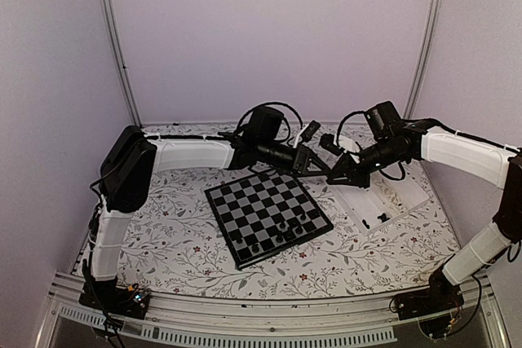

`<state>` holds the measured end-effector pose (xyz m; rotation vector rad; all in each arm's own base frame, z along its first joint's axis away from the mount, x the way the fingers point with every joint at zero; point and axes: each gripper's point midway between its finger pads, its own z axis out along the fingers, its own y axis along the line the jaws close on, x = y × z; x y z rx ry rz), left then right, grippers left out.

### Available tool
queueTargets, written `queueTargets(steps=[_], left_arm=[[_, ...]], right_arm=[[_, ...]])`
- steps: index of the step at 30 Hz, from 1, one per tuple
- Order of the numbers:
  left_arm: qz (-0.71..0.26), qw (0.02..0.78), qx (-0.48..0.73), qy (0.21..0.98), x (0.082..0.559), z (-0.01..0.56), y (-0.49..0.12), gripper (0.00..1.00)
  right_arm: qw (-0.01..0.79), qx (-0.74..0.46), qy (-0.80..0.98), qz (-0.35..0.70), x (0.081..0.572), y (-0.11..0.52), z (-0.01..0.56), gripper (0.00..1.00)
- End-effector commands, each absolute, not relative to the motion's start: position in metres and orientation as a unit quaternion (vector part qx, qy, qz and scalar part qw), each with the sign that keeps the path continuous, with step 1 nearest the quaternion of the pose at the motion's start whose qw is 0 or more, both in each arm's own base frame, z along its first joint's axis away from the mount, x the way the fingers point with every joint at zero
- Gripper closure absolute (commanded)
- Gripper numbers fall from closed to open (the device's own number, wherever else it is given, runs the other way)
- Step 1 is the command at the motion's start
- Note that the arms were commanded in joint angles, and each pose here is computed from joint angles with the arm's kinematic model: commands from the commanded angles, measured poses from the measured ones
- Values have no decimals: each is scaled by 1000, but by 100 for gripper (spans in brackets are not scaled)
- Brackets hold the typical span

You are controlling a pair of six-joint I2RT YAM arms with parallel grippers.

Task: Set up the chess pieces on the board
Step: Place the chess piece on the chessboard.

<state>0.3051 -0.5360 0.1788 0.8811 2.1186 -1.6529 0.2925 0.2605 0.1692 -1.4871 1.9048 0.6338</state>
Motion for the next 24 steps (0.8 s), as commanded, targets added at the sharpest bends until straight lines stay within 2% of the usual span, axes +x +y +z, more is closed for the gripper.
queueTargets(steps=[1, 5, 8, 10, 13, 16, 21, 24], left_arm=[[-580, 134, 312, 741, 297, 170, -540, 85], [-582, 131, 311, 740, 297, 172, -540, 90], [-583, 136, 310, 739, 299, 177, -538, 93], [-581, 143, 308, 740, 302, 180, -535, 94], [-562, 172, 308, 748, 312, 184, -529, 95], [-525, 196, 314, 766, 318, 185, -518, 95], [-445, 258, 328, 793, 331, 185, -495, 95], [-388, 297, 336, 805, 337, 178, -480, 96]], right_arm=[[334, -564, 714, 246, 300, 270, 180, 95], [336, -562, 716, 241, 303, 270, 179, 94], [337, -559, 720, 236, 306, 269, 177, 89], [334, -556, 724, 236, 306, 269, 175, 80], [309, -558, 727, 254, 295, 268, 171, 62], [278, -576, 718, 276, 274, 264, 165, 49], [248, -576, 724, 289, 249, 239, 143, 42], [238, -563, 741, 279, 245, 219, 121, 41]])
